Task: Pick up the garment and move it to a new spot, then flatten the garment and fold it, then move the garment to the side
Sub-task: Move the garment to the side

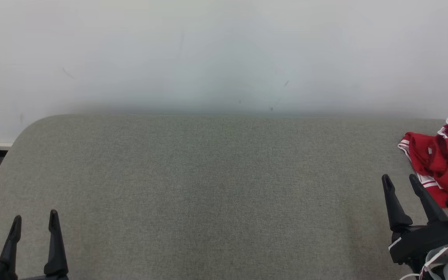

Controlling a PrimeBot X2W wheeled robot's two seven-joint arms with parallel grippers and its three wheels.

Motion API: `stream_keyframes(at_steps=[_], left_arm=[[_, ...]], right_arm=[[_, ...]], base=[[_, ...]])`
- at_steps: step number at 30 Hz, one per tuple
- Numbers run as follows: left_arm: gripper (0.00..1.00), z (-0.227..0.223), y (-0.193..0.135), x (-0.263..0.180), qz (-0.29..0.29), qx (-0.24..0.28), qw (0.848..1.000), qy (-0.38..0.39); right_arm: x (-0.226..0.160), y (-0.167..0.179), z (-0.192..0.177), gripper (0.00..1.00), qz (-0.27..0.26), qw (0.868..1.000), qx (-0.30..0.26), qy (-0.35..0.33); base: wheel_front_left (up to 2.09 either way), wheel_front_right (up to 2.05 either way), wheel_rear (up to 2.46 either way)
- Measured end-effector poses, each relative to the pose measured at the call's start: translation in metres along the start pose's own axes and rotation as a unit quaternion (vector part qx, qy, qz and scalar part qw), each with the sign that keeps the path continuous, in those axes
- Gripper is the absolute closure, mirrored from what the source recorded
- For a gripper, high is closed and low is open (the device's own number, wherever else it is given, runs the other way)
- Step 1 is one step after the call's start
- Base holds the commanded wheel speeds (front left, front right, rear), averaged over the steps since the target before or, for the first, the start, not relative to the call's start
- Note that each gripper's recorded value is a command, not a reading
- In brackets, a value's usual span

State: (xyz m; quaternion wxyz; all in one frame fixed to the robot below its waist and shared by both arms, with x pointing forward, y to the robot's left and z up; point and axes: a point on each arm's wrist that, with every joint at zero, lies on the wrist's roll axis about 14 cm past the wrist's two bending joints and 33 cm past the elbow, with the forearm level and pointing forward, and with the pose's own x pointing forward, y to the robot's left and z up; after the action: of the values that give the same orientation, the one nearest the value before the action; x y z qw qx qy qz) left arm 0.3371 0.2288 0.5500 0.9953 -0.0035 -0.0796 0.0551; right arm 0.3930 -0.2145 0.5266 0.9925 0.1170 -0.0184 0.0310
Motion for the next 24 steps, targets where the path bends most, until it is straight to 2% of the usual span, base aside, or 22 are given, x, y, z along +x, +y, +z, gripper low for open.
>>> stream_keyframes(at_steps=[7, 17, 24], left_arm=[[0.00, -0.004, -0.002, 0.000, 0.003, -0.008, 1.000, 0.007], [0.00, -0.011, 0.004, 0.001, 0.018, -0.019, 1.000, 0.013], [0.00, -0.009, -0.004, -0.001, -0.009, -0.003, 1.000, 0.007]], right_arm=[[-0.023, -0.004, -0.012, 0.00, -0.032, 0.999, -0.003, 0.015], [-0.029, -0.002, -0.008, 0.00, -0.033, 0.999, -0.003, 0.007], [-0.028, 0.009, -0.007, 0.00, -0.014, 1.000, 0.000, 0.001]], base=[[0.00, 0.00, 0.00], [0.00, 0.00, 0.00], [0.00, 0.00, 0.00]])
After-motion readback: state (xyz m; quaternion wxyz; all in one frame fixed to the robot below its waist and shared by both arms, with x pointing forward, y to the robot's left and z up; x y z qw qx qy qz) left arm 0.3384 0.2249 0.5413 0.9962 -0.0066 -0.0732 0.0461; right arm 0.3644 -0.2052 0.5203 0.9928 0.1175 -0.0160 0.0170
